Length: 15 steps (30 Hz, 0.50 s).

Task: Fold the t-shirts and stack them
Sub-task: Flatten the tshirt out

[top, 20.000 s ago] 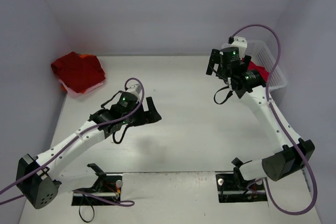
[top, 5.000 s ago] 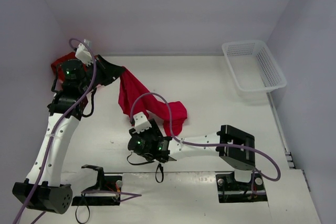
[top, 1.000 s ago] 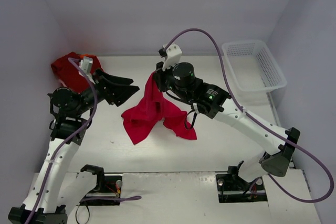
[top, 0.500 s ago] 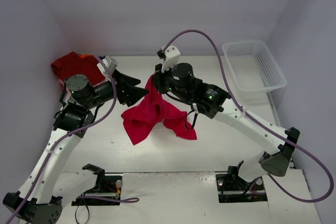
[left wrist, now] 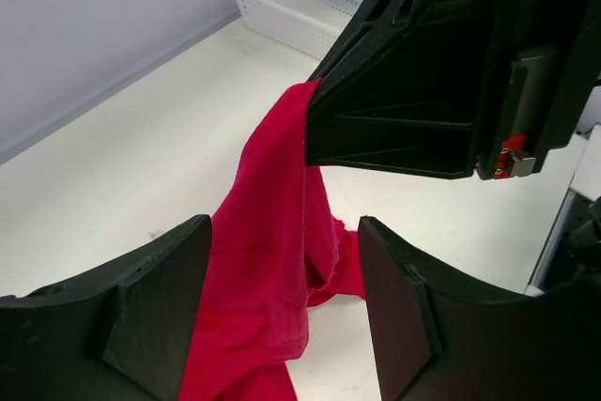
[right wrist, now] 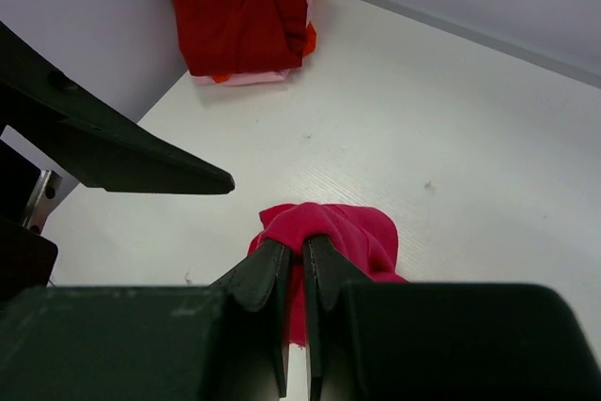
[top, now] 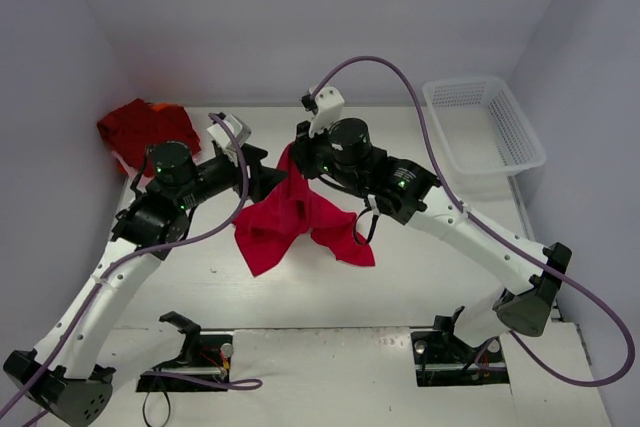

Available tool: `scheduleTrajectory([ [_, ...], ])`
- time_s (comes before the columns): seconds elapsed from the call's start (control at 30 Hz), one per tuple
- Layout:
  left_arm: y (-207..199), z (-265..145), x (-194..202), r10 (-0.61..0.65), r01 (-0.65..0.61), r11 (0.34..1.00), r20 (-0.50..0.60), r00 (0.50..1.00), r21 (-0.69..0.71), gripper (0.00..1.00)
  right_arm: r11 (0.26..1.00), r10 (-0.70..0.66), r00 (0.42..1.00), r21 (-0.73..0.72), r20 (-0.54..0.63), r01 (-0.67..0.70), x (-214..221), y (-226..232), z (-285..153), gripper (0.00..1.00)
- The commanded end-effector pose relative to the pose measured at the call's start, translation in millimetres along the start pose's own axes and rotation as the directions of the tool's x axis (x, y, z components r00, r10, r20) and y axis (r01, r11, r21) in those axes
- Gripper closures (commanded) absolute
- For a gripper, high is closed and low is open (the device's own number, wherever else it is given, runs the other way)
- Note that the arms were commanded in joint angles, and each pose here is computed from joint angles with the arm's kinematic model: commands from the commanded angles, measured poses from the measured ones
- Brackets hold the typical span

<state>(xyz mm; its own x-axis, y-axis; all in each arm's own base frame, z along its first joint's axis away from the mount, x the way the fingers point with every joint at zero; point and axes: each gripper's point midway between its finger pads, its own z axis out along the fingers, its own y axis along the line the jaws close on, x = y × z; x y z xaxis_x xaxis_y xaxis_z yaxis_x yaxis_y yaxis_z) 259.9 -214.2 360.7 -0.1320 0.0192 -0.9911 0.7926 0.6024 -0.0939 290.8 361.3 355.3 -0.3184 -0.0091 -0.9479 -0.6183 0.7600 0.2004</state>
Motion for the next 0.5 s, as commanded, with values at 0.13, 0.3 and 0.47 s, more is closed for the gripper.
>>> scheduleTrajectory([
  [0.13,8.1,8.3,-26.0,0.129,-0.127,0.991,0.047,0.991,-0.043,0.43,0.998,0.043,0.993,-0.050,0.111,-0.037,-38.5,9.0,-14.6,1.00],
  [0.3,8.7,14.3,-28.8,0.138,-0.136,0.990,0.048,0.989,-0.044,0.45,0.998,0.042,0.993,-0.045,0.110,-0.037,-36.9,7.1,-15.5,1.00],
  [0.47,9.8,19.2,-31.6,0.142,-0.140,0.989,0.052,0.988,-0.051,0.49,0.998,0.040,0.994,-0.043,0.105,-0.036,-35.0,5.5,-16.0,1.00],
])
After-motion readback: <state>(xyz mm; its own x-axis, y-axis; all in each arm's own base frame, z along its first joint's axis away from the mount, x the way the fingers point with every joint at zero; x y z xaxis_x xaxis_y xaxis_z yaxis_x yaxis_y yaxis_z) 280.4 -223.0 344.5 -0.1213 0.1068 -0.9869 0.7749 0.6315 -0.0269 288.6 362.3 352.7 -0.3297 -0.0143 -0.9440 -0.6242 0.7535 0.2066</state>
